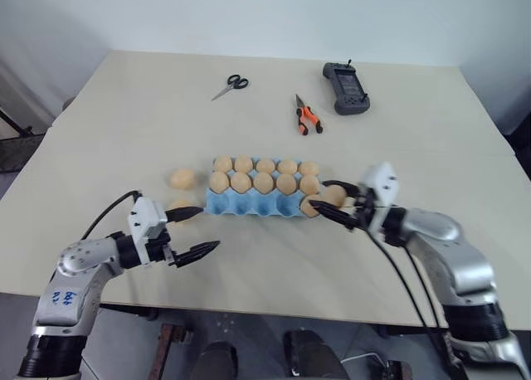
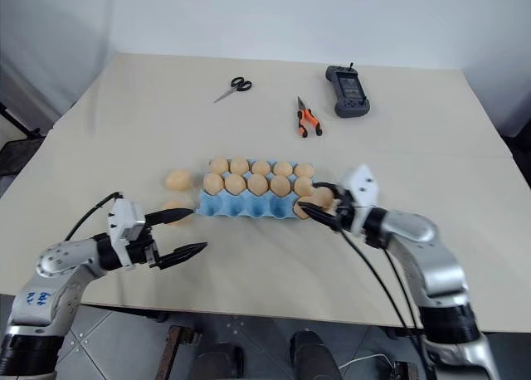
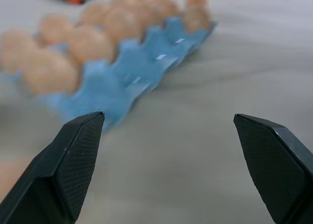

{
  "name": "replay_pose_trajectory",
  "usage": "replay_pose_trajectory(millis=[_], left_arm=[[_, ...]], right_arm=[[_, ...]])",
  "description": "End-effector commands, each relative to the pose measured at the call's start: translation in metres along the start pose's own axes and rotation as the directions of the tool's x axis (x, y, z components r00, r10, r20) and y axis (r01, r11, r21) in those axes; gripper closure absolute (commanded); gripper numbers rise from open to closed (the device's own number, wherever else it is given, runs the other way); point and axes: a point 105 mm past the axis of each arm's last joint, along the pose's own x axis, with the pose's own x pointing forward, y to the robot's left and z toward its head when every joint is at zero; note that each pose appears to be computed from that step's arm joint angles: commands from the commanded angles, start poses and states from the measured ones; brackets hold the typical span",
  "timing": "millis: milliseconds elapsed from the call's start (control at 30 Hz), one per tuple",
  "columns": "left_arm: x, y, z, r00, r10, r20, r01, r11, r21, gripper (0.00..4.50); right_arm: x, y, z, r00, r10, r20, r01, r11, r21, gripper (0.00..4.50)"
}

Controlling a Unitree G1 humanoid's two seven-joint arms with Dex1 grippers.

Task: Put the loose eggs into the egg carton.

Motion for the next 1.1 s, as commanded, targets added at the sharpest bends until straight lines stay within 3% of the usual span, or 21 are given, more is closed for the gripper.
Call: replay_pose_trajectory(millis=[33, 167, 367, 533, 700, 767, 1100], left_arm=[[-0.005, 0.005, 0.008, 0.999, 0.035, 0.017, -0.036, 0.999, 0.032, 0.00], [-0.005, 0.001, 0.012, 0.999, 0.044, 0.032, -0.045, 0.998, 0.036, 0.00], [-0.008, -0.001, 0.015, 0.998, 0.057, 0.041, -0.058, 0.998, 0.028, 0.00], [-0.006, -0.001, 0.019, 0.997, 0.057, 0.049, -0.059, 0.998, 0.033, 0.00], [-0.004, 0.000, 0.022, 0.997, 0.061, 0.057, -0.062, 0.998, 0.031, 0.00], [-0.002, 0.000, 0.022, 0.997, 0.058, 0.054, -0.060, 0.998, 0.031, 0.00], [0.033, -0.018, 0.028, 0.988, -0.135, 0.071, 0.131, 0.990, 0.060, 0.00]], right_arm=[[0.022, 0.010, 0.007, 1.000, 0.021, -0.002, -0.021, 1.000, -0.003, 2.07], [0.040, 0.016, 0.008, 0.999, 0.032, 0.006, -0.032, 0.999, 0.020, 2.07], [0.033, 0.030, 0.022, 0.991, 0.125, 0.057, -0.125, 0.992, 0.012, 0.10], [0.009, 0.009, 0.017, 0.999, 0.028, 0.034, -0.028, 1.000, -0.004, 0.05], [-0.046, -0.016, 0.010, 0.990, -0.128, 0.060, 0.130, 0.991, -0.037, 0.05], [-0.072, -0.023, 0.009, 0.974, -0.200, 0.105, 0.208, 0.976, -0.070, 0.05], [-0.185, -0.037, -0.041, 0.833, -0.553, -0.005, 0.548, 0.827, -0.126, 0.05]])
